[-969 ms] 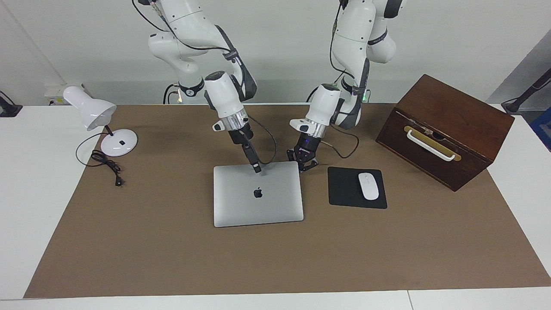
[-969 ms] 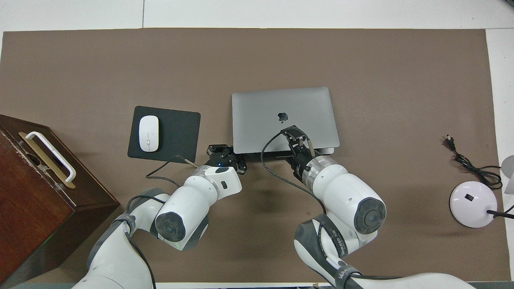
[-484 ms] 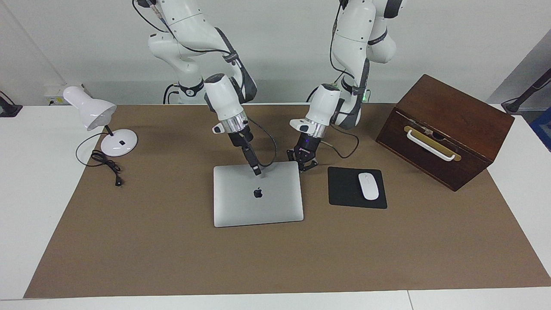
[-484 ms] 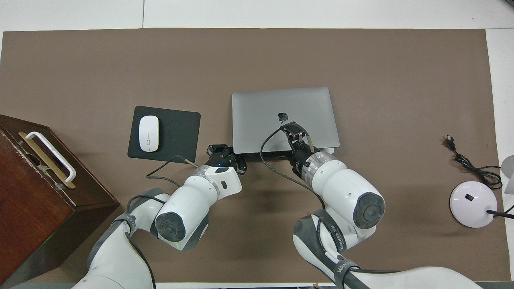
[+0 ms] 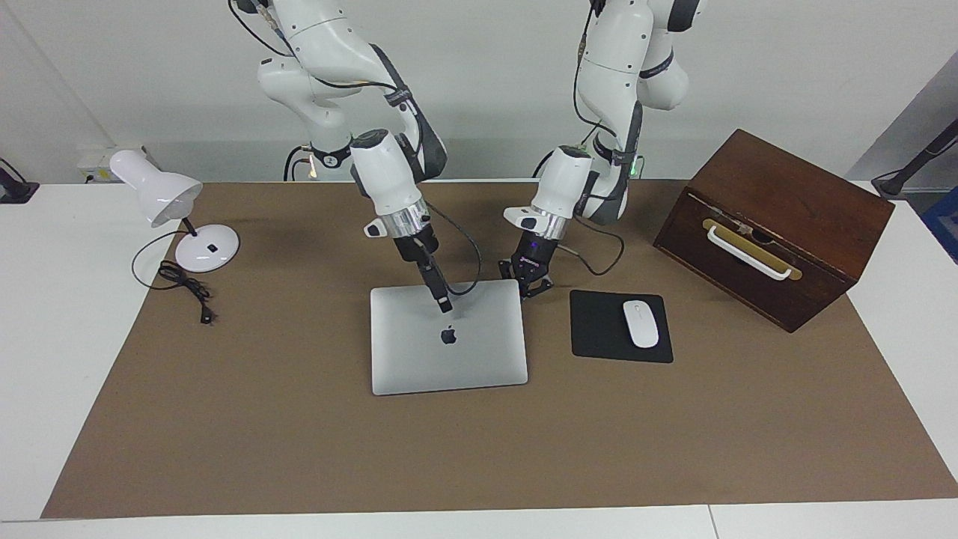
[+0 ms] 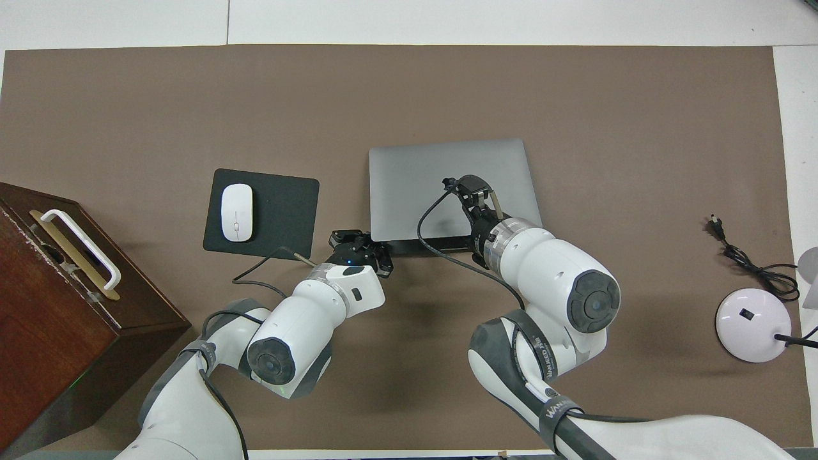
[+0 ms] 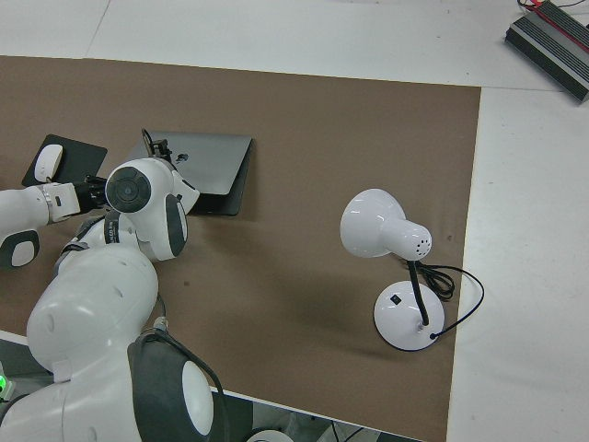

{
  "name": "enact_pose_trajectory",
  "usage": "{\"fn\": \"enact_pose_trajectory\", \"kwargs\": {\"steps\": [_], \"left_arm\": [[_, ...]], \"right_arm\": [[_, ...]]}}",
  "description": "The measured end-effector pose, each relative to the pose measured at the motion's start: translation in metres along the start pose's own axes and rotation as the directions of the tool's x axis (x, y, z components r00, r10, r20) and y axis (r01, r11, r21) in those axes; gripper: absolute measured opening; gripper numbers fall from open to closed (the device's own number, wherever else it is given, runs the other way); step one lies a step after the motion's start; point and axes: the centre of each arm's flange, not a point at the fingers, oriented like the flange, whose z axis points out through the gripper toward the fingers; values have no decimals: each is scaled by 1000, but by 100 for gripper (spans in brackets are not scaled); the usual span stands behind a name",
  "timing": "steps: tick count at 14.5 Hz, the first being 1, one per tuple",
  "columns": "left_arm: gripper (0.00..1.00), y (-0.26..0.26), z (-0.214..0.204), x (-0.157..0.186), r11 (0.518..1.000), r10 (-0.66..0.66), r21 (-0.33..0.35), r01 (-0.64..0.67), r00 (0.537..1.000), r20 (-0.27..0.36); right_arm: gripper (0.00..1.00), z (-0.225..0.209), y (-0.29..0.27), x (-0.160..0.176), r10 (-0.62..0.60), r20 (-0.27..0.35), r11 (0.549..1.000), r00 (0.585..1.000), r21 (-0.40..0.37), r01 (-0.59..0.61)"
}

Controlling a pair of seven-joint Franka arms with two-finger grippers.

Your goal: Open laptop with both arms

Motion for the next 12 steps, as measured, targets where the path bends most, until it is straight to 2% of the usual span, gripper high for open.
{"fn": "enact_pose_trajectory", "kwargs": {"steps": [4, 9, 12], "left_arm": [[1, 0, 0, 0, 1000, 0, 0, 0, 1000, 0], [1, 0, 0, 0, 1000, 0, 0, 0, 1000, 0], [1, 0, 0, 0, 1000, 1, 0, -1, 1000, 0]], "right_arm": [[100, -1, -8, 0, 2, 0, 999, 1000, -37, -2], [100, -11, -38, 5, 14, -3, 991, 1000, -131, -14], [100, -17, -50, 7, 16, -3, 990, 1000, -142, -16]]}}
